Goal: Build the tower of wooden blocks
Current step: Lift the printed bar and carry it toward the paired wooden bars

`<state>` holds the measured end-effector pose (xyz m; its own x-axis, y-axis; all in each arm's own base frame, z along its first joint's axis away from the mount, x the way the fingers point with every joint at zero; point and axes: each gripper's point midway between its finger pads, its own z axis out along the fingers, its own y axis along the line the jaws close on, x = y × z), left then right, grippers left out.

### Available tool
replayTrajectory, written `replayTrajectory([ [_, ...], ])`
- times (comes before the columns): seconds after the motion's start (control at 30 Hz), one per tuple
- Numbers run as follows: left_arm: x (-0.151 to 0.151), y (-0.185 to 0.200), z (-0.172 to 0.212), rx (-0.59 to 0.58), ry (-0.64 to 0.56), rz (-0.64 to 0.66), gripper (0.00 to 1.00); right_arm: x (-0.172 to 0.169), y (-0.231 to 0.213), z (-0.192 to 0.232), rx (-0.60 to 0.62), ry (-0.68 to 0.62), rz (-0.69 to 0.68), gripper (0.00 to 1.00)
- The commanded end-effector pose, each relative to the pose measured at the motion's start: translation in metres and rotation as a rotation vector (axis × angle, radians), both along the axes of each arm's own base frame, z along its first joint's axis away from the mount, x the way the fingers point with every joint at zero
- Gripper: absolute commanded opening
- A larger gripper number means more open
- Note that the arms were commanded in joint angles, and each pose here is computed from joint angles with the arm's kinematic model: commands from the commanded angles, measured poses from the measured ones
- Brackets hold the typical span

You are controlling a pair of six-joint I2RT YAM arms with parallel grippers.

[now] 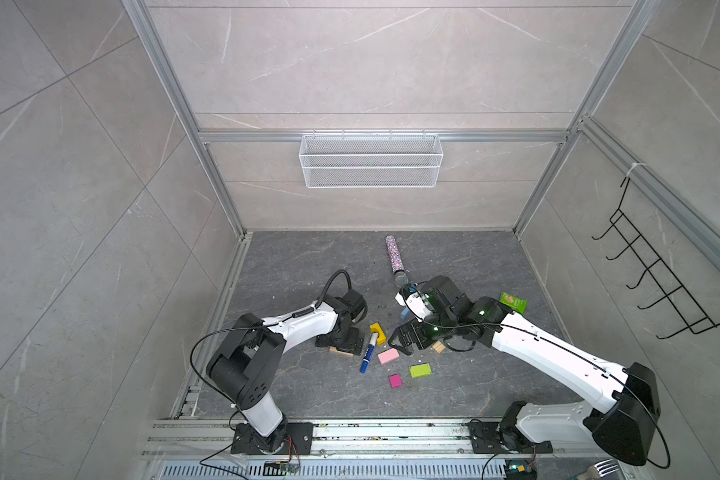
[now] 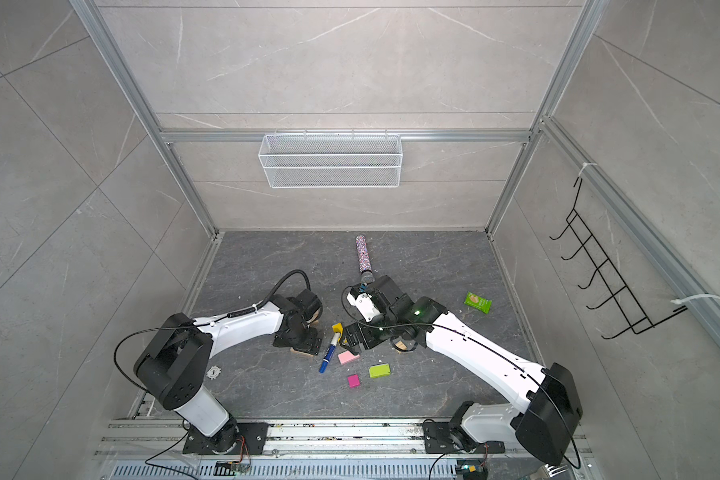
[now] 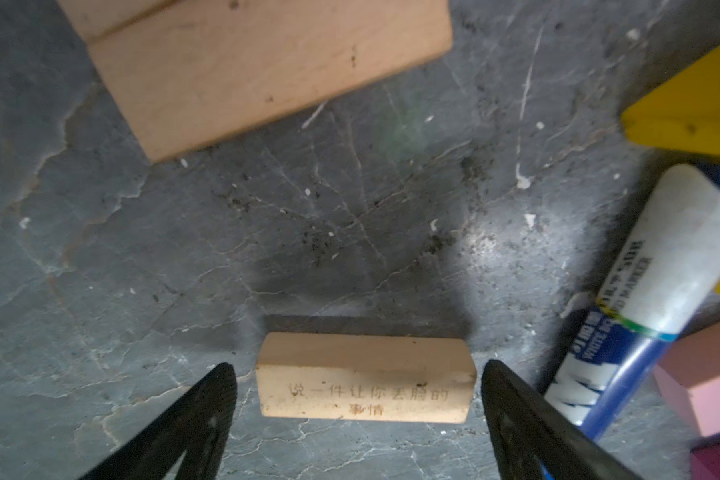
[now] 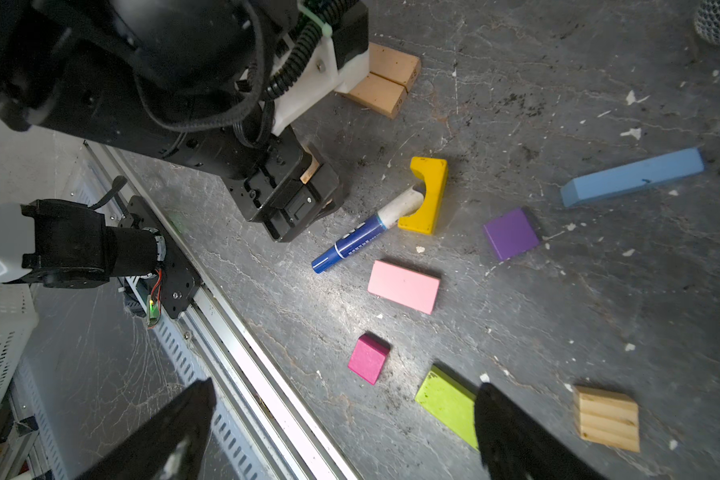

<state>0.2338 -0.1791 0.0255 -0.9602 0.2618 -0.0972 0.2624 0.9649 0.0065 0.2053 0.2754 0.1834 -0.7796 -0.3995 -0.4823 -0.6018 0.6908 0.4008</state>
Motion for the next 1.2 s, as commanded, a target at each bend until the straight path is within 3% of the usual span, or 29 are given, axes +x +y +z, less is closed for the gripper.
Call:
replayTrajectory([
  [0.0, 0.001, -0.004, 0.006, -0.034, -0.022, 0.003, 0.94, 0.0, -0.001, 0.002, -0.004, 0.006, 0.001, 0.99],
  [0.8, -0.005, -0.002, -0.008, -0.03, 0.019, 0.076, 0.83, 0.002, -0.002, 0.001, -0.014, 0.002, -0.006, 0.99],
  [0.93, -0.001, -0.01, -0.004, -0.069, 0.01, 0.125, 0.73, 0.003, -0.004, 0.001, -0.02, -0.002, -0.016, 0.99],
  [1.17, 0.009, -0.014, 0.007, -0.092, -0.019, 0.27, 0.67, 0.015, -0.009, 0.001, -0.039, -0.032, -0.092, 0.99],
])
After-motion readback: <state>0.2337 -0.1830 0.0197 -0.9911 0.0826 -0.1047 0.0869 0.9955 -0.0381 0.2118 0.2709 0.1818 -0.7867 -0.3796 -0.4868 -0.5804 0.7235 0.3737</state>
